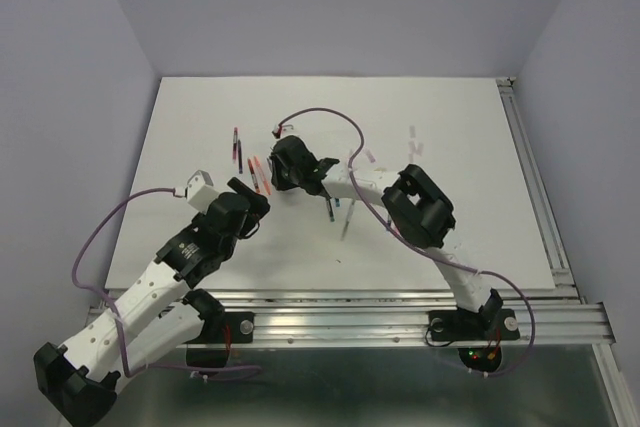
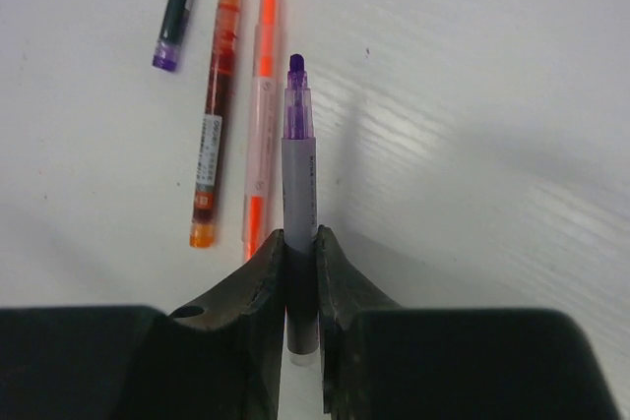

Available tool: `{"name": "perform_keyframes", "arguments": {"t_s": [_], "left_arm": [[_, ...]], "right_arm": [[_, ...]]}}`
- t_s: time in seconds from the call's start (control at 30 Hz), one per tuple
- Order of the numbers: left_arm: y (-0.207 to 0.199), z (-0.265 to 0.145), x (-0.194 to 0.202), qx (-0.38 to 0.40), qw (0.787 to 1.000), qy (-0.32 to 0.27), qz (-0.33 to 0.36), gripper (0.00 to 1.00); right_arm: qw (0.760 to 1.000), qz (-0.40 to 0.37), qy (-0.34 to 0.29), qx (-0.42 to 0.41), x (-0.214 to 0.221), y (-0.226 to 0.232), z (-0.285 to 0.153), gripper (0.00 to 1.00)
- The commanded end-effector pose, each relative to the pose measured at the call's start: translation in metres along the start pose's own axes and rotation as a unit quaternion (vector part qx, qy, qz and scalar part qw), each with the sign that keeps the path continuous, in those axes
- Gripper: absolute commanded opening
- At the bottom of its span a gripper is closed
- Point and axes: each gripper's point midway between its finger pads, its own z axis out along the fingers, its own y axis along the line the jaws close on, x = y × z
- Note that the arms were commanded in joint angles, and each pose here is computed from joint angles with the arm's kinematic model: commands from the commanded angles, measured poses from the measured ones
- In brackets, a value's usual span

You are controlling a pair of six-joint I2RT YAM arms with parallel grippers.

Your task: Open the pen caps

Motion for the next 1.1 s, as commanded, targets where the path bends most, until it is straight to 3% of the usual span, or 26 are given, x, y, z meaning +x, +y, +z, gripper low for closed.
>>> {"name": "perform_keyframes", "arguments": {"t_s": [0.0,0.37,0.57,0.8,1.07], "left_arm": [[0.010,0.000,-0.007,-0.015,1.000,-0.024,0.000,0.99],[0.006,0.001,-0.004,-0.003,1.000,-0.018,0.005,0.99],[-0.003,0.007,0.010,0.014,1.000,0.011,0.023,0.99],[-0.008,0.011,0.016,0.023,0.999,0.023,0.031,0.99],[-0.011,0.013,0.017,0.025,0.999,0.025,0.035,0.99]], "right_arm": [[1.000,-0.018,0.013,-0.011,-0.019,0.016,0.008,0.22],[1.000,-0.009,0.009,0.007,-0.022,0.009,-0.006,0.55],[0.999,0.001,-0.032,0.043,-0.038,-0.018,-0.076,0.73],[0.995,-0.013,-0.026,0.096,-0.029,-0.057,-0.090,0.71],[0.991,-0.026,0.013,0.133,-0.022,-0.086,-0.071,0.65]]}}
